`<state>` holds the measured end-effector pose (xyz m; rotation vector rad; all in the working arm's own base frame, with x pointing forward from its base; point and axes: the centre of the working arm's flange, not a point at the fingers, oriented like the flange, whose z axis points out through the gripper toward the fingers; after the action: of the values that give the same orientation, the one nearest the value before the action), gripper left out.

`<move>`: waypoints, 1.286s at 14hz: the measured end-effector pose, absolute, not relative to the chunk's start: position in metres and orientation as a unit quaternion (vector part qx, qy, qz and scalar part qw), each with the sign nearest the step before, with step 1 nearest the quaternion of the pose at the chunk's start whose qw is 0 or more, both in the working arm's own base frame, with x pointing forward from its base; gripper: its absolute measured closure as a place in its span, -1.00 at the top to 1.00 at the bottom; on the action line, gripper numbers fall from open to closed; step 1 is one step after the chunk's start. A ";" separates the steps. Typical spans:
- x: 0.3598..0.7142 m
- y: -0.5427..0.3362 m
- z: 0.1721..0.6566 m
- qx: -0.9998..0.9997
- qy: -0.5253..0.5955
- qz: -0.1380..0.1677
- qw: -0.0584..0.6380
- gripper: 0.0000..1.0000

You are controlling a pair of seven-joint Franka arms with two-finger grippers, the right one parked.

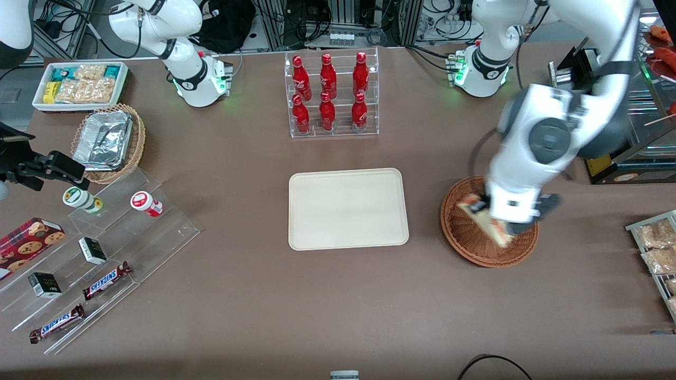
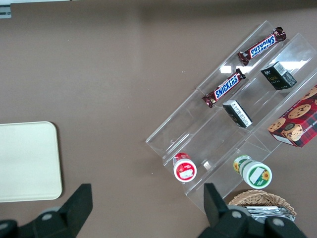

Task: Place sandwich from basket to tray
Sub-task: 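Lift the sandwich and carry it over the cream tray, then lower the sandwich onto the tray and open the left gripper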

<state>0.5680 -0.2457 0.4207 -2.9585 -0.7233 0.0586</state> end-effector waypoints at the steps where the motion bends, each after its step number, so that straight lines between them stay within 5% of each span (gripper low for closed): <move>1: 0.556 -0.283 0.410 -0.976 -0.210 0.024 0.050 -0.71; 8: 0.497 -0.446 0.331 -0.997 -0.069 0.028 0.024 -0.71; 18: 0.470 -0.500 0.256 -1.000 0.018 0.018 -0.016 -0.70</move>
<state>0.4704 -0.4996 0.2557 -3.1724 0.0587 0.0586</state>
